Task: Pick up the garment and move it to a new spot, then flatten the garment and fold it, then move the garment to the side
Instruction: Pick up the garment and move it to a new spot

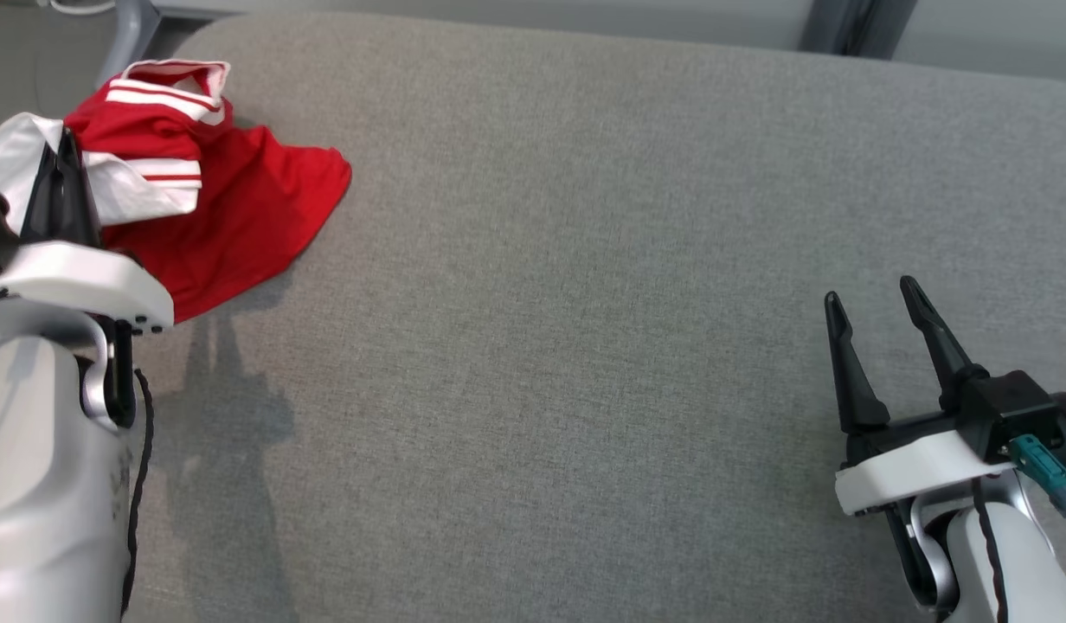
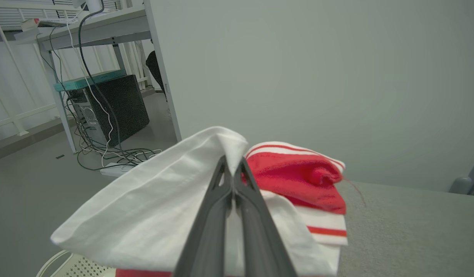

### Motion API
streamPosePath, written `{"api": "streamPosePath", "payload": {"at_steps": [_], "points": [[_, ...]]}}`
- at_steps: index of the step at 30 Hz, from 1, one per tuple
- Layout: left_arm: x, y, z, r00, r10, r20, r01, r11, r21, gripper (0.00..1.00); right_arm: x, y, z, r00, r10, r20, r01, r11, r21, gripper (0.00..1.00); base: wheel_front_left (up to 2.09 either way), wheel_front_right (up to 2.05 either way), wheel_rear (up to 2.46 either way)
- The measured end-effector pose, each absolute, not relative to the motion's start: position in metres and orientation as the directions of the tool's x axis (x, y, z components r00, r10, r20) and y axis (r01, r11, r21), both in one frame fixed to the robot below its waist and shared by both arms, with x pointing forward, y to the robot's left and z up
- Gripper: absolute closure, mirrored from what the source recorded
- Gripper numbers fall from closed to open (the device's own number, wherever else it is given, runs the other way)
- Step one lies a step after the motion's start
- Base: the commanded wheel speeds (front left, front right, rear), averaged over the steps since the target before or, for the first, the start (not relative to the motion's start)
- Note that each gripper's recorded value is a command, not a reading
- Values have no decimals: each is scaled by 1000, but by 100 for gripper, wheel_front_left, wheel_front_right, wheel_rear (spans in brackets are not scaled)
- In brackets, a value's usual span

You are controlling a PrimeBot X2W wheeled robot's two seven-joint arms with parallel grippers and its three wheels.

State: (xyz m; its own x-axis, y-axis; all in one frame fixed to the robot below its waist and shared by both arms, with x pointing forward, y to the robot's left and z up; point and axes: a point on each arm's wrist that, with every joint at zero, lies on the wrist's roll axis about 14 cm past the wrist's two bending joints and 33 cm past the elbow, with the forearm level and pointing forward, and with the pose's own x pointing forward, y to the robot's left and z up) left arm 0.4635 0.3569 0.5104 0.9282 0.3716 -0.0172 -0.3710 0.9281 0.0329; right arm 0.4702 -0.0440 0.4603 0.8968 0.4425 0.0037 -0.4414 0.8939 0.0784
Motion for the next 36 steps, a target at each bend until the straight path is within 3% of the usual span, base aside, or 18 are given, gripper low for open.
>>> {"api": "streamPosePath", "payload": {"at_steps": [5,12,19,24,31,35,36], "points": [[439,337,544,937,330,113,-334,943,14,100,458,-53,480,911,411,41,-413,908,77,0,0,0,0],[403,289,574,949,252,190,-258,966,8,100,434,-75,500,935,347,77,-353,932,82,0,0,0,0],[393,210,581,985,64,163,-61,998,-21,100,419,-108,513,960,261,106,-269,960,76,0,0,0,0],[401,136,590,973,-146,179,157,986,-50,100,413,-138,517,977,179,117,-189,979,73,0,0,0,0],[431,37,607,871,-433,230,454,890,-45,100,414,-173,514,991,83,110,-92,992,82,0,0,0,0],[438,-25,615,765,-591,257,617,787,-29,100,411,-194,508,996,21,91,-30,995,98,0,0,0,0],[437,-57,618,700,-661,270,689,725,-14,100,409,-205,506,996,-11,86,2,994,105,0,0,0,0]]}}
